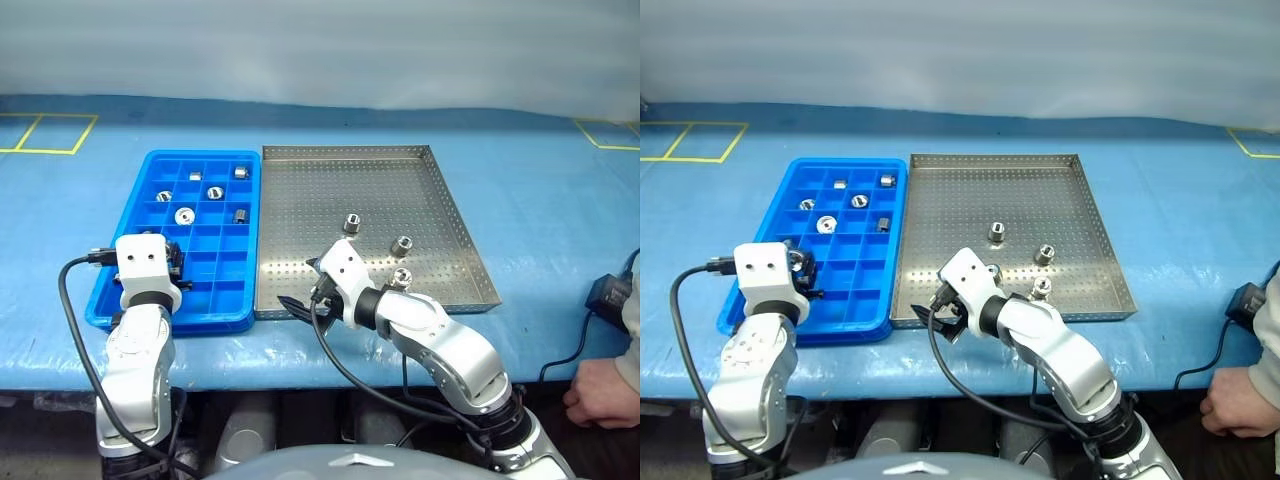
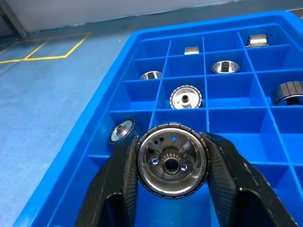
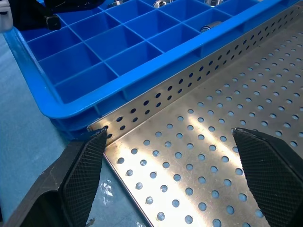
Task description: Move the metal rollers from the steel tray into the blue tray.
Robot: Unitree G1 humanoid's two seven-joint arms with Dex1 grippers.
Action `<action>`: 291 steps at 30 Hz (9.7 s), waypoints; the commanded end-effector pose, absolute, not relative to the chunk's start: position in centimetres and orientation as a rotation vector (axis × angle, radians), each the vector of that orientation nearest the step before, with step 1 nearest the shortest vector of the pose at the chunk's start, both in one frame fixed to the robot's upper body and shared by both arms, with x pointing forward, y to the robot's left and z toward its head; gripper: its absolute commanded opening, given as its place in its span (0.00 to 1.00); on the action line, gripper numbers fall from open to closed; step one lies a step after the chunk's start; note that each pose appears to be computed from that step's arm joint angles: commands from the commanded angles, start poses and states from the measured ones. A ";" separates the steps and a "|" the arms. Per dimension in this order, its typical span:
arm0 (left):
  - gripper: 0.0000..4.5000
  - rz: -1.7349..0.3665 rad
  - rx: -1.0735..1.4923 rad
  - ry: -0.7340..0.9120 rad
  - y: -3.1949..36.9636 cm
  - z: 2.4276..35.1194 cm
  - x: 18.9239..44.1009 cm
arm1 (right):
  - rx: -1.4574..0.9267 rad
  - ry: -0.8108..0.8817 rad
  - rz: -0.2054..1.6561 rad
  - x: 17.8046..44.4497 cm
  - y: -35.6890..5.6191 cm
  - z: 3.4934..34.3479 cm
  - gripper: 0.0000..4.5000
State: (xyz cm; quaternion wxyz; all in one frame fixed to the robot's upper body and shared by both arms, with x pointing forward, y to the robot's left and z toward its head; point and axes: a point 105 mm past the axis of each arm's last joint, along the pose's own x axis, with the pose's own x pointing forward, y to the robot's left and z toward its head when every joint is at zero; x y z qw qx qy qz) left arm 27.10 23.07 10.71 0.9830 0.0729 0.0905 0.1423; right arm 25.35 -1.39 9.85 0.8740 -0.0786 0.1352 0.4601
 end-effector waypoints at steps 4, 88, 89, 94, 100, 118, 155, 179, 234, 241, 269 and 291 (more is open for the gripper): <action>0.61 0.349 0.130 0.200 23.9 10.4 26.9 | -0.149 0.234 0.938 25.2 -1.7 10.8 1.00; 0.38 0.541 0.136 -0.043 25.0 16.6 24.0 | -0.162 0.153 1.103 26.2 3.7 12.2 1.00; 0.38 0.565 0.133 -0.017 25.1 15.9 23.3 | -0.165 0.153 1.124 26.0 4.0 12.2 1.00; 0.38 0.607 0.093 0.091 25.2 13.2 21.6 | -0.162 0.158 1.176 25.5 4.7 11.9 1.00; 0.38 0.560 0.022 0.122 25.2 11.8 22.6 | -0.154 0.172 1.184 25.0 4.7 11.5 1.00; 0.90 0.466 -0.005 0.160 24.8 10.8 24.7 | -0.118 0.200 1.019 25.9 2.5 10.9 1.00; 1.00 -0.684 0.050 0.062 7.4 12.0 23.8 | 0.015 0.407 -0.173 37.2 -15.1 7.9 1.00; 1.00 -0.423 0.013 0.006 10.7 13.2 25.2 | 0.005 0.255 0.284 37.4 -4.5 13.9 0.38; 1.00 0.105 0.023 0.017 18.5 12.5 22.4 | -0.059 0.205 0.681 38.4 4.5 12.8 0.54; 1.00 0.033 0.020 0.021 17.6 12.3 23.5 | -0.022 0.187 0.680 37.1 3.1 14.1 1.00; 1.00 -0.686 0.048 0.162 8.2 9.9 23.6 | -0.055 0.566 0.370 29.4 -7.3 7.4 1.00; 1.00 -0.615 0.052 0.172 8.9 9.5 23.8 | -0.040 0.528 0.446 30.4 -5.1 7.2 0.29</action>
